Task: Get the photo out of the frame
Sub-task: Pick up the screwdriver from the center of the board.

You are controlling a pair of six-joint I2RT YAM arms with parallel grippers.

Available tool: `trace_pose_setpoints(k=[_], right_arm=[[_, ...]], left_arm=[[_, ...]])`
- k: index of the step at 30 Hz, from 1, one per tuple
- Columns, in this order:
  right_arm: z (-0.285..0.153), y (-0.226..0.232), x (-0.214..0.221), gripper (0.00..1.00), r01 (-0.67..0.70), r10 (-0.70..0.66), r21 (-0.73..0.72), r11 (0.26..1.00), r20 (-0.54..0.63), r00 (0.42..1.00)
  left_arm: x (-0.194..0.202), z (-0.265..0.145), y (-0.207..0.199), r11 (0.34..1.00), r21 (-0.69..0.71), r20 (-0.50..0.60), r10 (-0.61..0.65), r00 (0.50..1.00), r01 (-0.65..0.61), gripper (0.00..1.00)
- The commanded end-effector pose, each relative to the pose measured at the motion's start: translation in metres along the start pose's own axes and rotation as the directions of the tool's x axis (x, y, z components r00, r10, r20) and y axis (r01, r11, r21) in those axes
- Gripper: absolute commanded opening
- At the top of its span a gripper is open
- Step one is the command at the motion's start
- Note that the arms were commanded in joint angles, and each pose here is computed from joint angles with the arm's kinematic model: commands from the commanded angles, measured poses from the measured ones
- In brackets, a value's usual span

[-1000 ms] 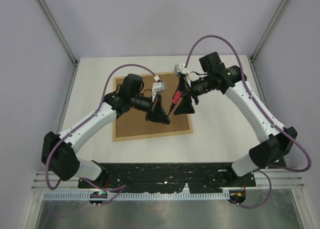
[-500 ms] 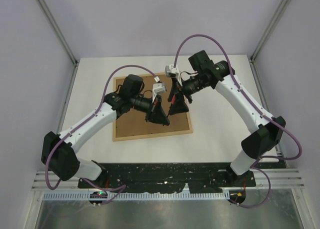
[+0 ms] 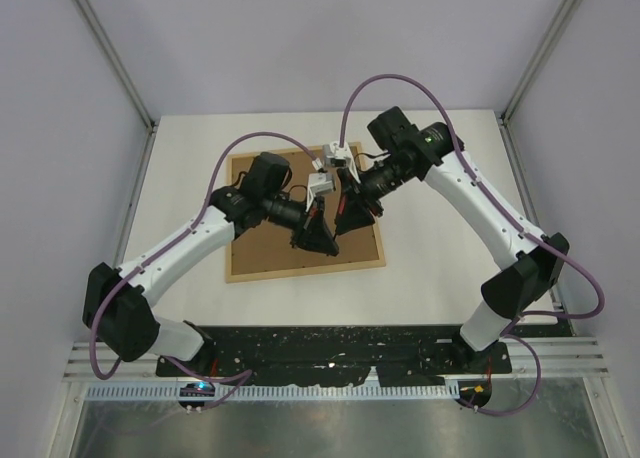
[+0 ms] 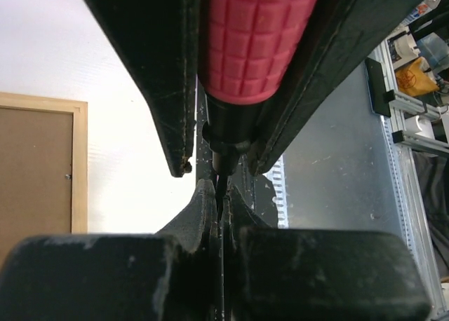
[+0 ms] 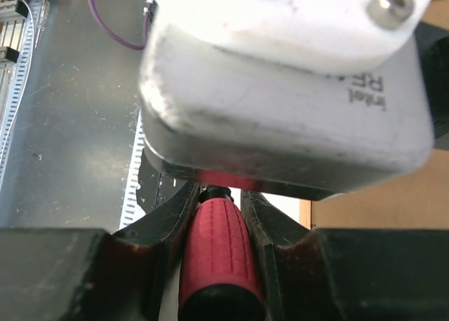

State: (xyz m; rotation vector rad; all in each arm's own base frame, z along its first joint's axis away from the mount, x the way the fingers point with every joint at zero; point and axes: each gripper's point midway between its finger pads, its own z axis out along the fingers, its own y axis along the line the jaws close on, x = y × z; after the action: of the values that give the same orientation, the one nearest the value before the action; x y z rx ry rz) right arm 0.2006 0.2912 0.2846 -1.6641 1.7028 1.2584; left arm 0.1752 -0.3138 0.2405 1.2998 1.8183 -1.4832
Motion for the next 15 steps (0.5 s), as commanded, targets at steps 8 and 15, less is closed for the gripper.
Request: trace_pose_setpoints(k=[8, 15], right_arm=[[-0.011, -0.008, -0.006, 0.08, 0.006, -0.014, 0.114, 0.993, 0.068, 0.998], [-0.022, -0.028, 0.008, 0.08, -0.08, 0.034, 0.221, 0.972, 0.203, 0.979]], left_arm=[[-0.044, -0.03, 0.004, 0.988, -0.102, 0.102, 0.129, 0.986, -0.118, 0.51], [-0.064, -0.072, 0.008, 0.965, -0.226, 0.149, 0.171, 0.974, -0.135, 1.0]])
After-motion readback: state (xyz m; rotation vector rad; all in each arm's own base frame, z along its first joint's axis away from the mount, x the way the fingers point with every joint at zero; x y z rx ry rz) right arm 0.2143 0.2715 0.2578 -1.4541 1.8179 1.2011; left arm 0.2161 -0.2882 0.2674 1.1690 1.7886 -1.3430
